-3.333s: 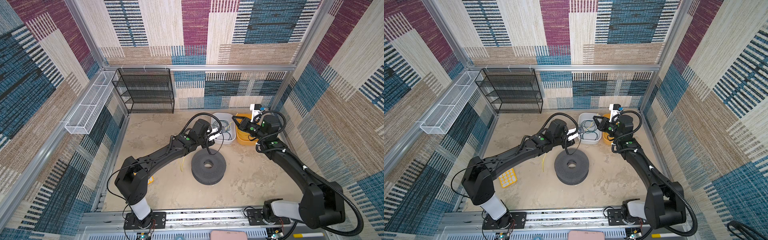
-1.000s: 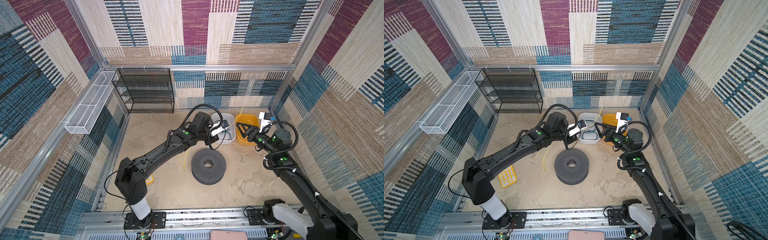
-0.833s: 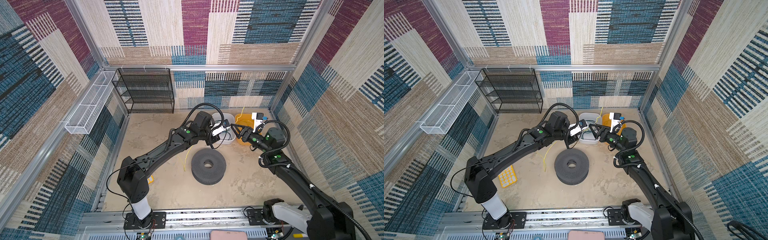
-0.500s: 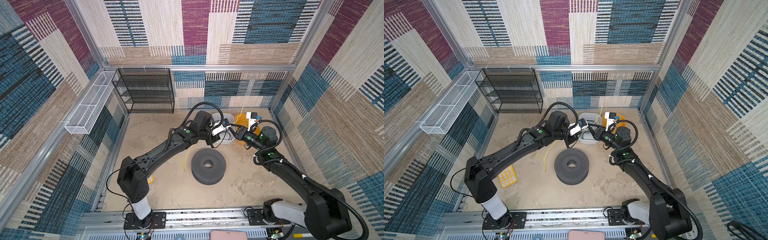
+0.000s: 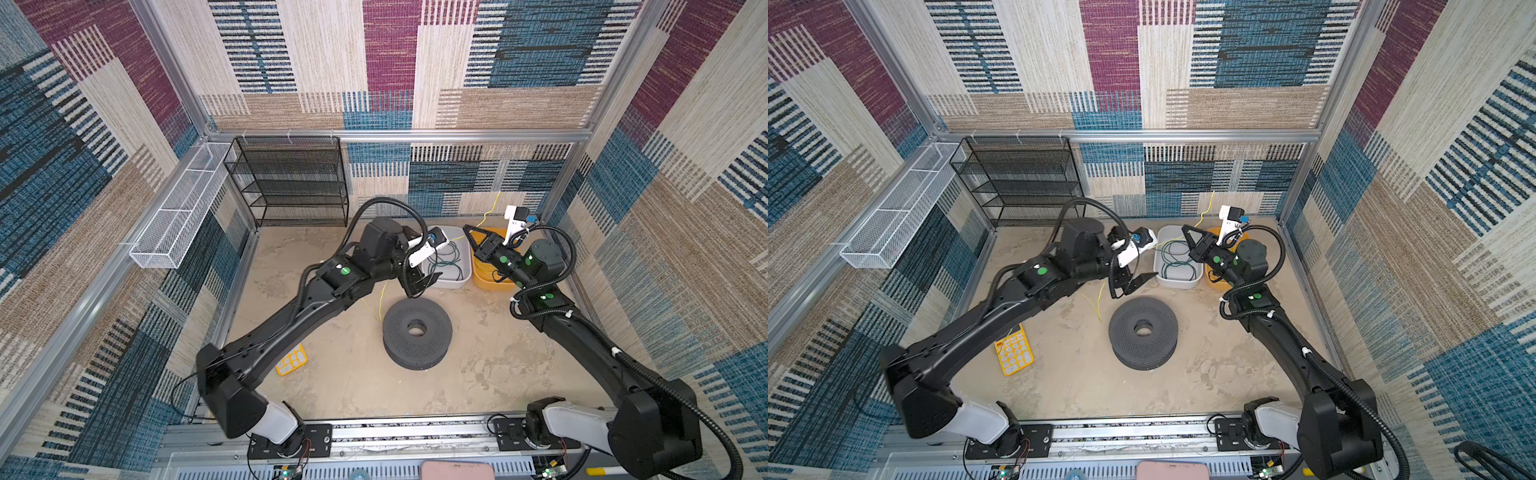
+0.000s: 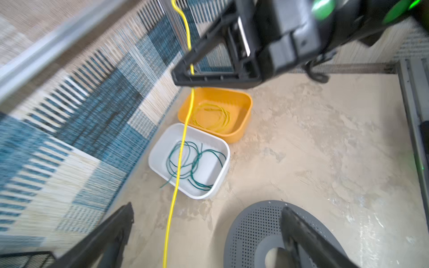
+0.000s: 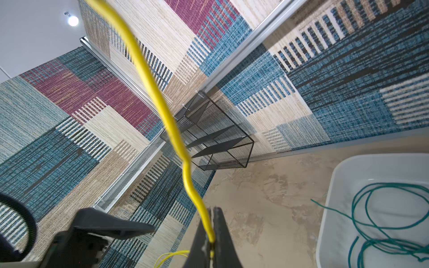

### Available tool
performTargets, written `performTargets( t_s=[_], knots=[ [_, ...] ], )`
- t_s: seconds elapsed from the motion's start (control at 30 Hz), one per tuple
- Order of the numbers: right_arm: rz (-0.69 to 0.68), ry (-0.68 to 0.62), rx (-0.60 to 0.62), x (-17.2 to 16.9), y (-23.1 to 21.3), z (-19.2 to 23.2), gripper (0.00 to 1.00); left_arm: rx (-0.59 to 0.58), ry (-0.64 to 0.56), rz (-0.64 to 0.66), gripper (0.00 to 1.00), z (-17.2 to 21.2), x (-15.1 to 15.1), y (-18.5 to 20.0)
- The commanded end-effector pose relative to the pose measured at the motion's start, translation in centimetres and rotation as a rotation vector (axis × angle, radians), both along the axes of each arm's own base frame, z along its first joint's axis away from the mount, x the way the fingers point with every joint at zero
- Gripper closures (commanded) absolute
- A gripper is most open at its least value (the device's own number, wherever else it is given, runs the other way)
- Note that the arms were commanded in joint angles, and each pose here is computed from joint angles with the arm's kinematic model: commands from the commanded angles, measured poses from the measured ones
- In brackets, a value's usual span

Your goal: Wrap the cables

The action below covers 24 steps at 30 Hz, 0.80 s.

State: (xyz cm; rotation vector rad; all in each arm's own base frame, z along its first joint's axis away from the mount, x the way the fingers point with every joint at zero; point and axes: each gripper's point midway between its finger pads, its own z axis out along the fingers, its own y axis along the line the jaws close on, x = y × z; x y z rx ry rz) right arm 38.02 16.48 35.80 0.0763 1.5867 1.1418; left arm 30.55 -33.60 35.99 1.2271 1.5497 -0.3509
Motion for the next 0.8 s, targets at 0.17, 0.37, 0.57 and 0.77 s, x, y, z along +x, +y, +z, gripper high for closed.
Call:
performTargets(
  t_s=[0.17,0.37,0.57,0.77],
  knots=[
    [0.01,-0.023,0.011,0.7,0.3,1.2,1.0,-0.068,0.01,0.187,0.01,-0.6,-4.2,7.9],
    [0.019,-0.043,-0.003,0.3,0.4,2.4,1.0,-0.163,0.092,0.271,0.01,-5.0,-5.7,10.2],
    [0.014,-0.062,-0.006,-0.3,0.2,3.5,1.0,-0.206,0.151,0.329,0.1,-7.8,-4.5,9.7],
    [0.024,-0.065,-0.002,-1.1,0.2,3.9,1.0,-0.231,0.094,0.368,0.46,-8.8,-3.1,9.6]
  ],
)
